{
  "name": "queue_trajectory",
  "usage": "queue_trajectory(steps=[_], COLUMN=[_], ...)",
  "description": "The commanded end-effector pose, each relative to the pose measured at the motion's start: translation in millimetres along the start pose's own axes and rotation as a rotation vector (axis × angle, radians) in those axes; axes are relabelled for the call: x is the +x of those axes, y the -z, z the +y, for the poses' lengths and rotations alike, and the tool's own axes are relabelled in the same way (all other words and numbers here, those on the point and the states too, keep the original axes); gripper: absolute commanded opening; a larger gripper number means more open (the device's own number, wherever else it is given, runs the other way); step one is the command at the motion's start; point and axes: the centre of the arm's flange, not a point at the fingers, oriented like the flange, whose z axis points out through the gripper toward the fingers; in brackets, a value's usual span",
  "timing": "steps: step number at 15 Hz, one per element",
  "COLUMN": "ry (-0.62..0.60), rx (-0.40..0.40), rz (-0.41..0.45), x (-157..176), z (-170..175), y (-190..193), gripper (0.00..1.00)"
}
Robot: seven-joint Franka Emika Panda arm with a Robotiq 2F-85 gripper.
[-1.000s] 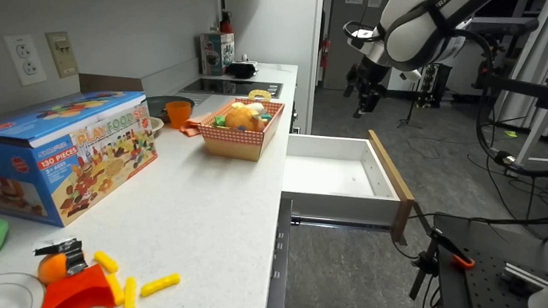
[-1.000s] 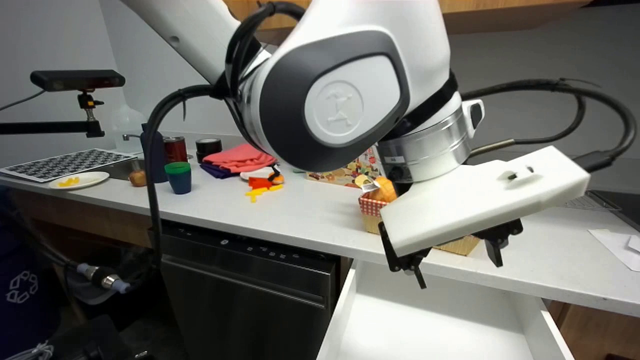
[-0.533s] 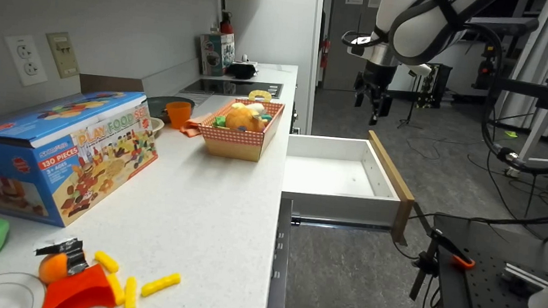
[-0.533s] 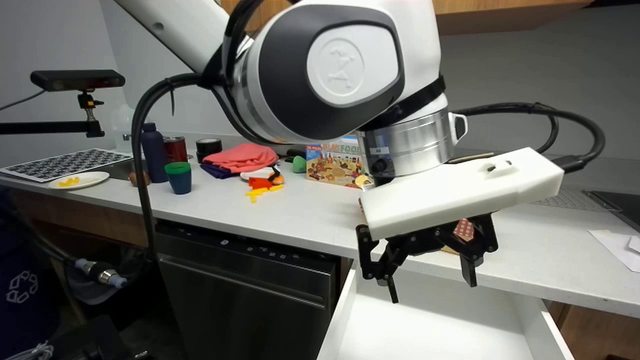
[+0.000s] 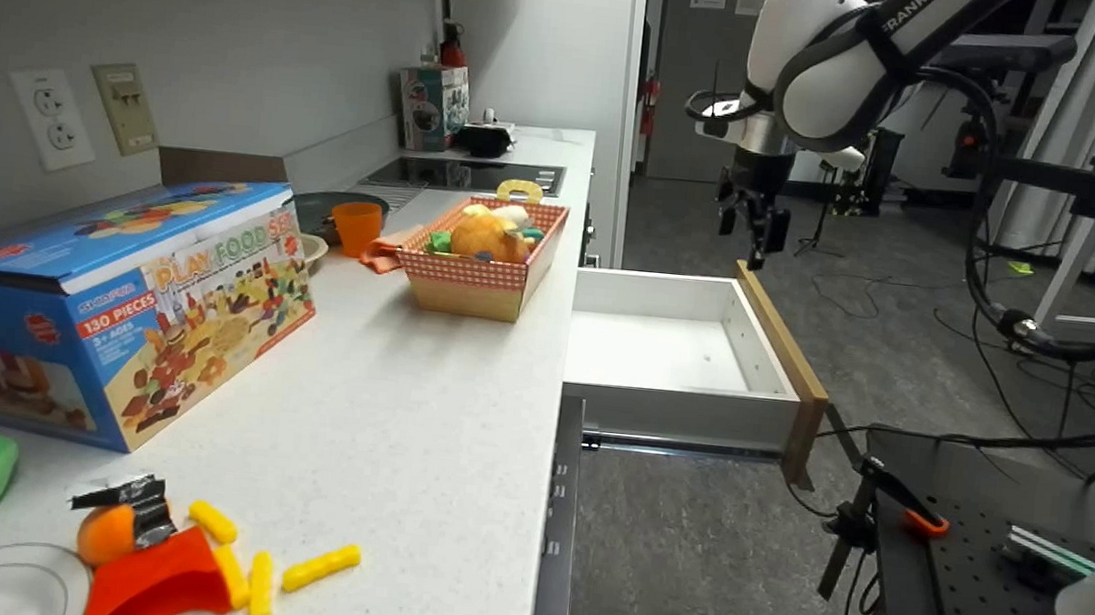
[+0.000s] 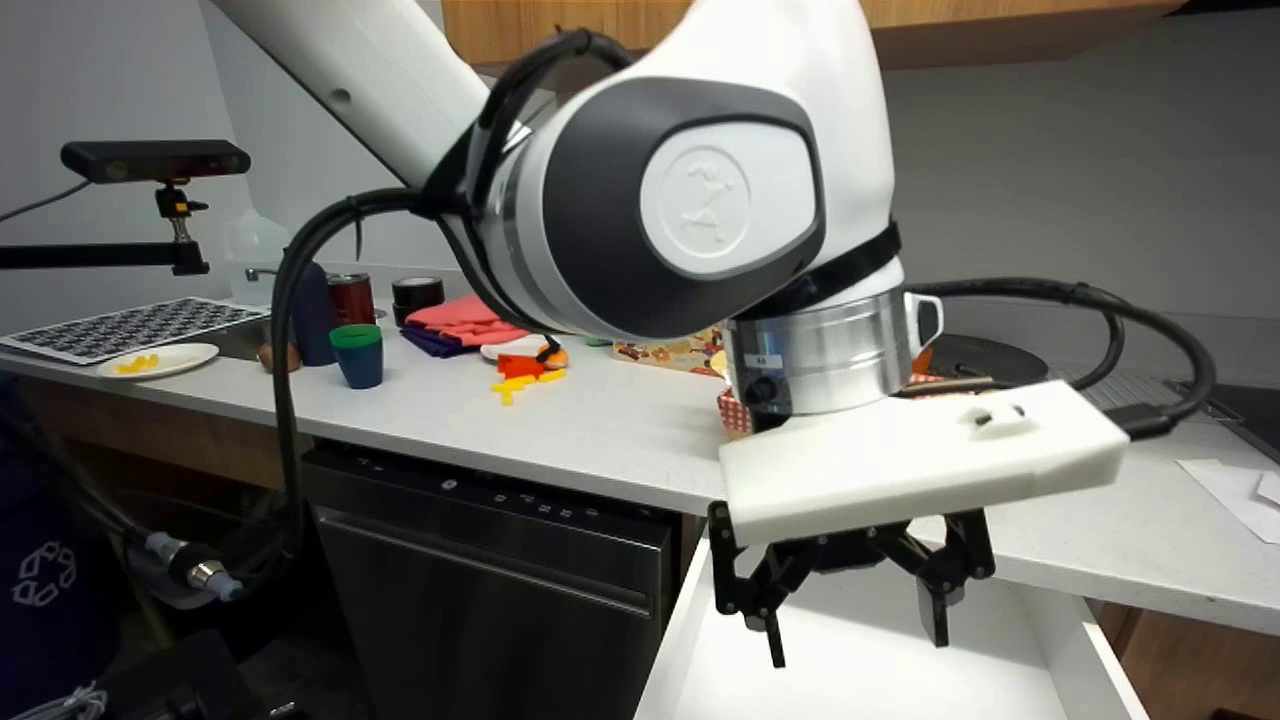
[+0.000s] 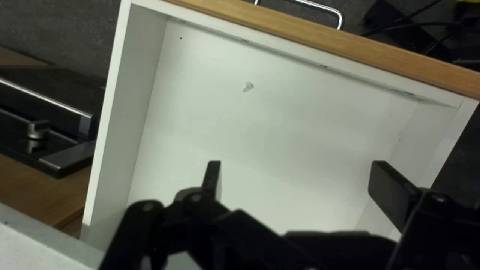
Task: Open the drawer, remove the pineapple plushie from the drawer, put it in the box, and then close the drawer
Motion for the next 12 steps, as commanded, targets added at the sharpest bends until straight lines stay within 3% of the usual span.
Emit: queue_trajectory(steps=[1, 7, 12], ry=[-0.058, -0.184, -0.221], rx=[0.069, 0.168, 0.250], rz=[-0.061, -0.161, -0.222], x=[-2.9, -41.9, -71.7], z=[5.3, -2.1, -9.5], y=[-34.8, -73.8, -102.1], gripper=[1.00, 1.00, 1.00])
